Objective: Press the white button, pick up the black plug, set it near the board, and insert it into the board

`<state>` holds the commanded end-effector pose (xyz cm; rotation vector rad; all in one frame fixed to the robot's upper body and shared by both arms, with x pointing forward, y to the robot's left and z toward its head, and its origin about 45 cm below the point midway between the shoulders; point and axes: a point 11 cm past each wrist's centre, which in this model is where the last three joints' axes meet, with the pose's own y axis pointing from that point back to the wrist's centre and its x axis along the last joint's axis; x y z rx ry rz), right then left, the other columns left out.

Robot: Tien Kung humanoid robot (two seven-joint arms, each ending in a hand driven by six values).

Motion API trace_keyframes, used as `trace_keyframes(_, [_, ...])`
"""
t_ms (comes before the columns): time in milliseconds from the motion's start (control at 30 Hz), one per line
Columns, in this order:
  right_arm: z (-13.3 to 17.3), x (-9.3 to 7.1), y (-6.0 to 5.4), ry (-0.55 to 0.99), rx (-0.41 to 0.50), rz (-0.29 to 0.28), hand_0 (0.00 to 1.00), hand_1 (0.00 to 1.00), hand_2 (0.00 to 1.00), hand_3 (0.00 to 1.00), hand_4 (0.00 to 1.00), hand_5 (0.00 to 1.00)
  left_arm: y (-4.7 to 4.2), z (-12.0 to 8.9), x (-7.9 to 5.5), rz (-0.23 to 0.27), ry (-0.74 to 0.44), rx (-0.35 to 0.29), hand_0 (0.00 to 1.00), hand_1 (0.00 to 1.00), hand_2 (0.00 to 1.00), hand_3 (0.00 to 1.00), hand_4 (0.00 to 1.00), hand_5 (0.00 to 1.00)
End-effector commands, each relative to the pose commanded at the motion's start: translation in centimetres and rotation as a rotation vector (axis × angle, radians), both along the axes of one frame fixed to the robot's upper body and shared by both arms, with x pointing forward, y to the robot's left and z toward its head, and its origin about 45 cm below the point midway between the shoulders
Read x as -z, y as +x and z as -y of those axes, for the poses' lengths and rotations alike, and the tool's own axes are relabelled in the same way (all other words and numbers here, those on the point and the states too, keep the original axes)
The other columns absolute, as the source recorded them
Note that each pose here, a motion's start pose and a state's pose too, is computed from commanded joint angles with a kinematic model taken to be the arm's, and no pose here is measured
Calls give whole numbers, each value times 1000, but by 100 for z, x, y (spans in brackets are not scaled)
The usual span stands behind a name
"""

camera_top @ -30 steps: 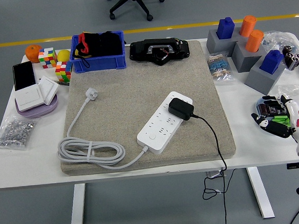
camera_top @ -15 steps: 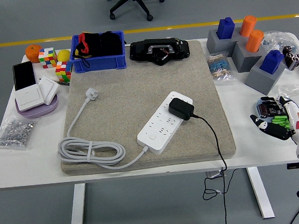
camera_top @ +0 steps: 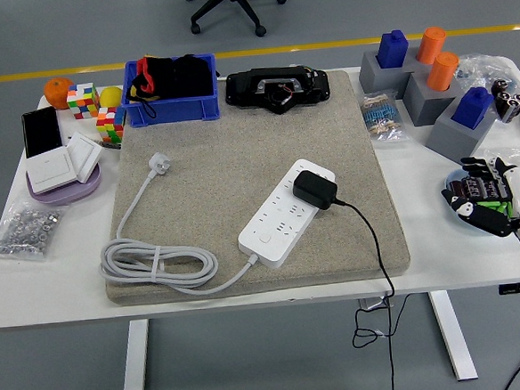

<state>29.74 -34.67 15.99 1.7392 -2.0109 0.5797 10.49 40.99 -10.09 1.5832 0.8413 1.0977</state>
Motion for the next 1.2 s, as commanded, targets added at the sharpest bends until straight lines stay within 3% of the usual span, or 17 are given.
trace_keyframes(233, [43,-26,-14,-2,10,-9,731,660,661,643,852,235,-39,19,15,-2,-2,-22,685,676,658,686,562,198])
trace_keyframes(867, [92,-30,-79,68,23,-31,720,656,662,638,827,210,-28,124,46,14,-24,-52,685,676,658,686,561,199])
trace_keyframes(1200, [50,-103,-66,92,40,33,755,655,661,637,822,205,-131,104,61,-2,-19,-76,685,676,658,686,561,198])
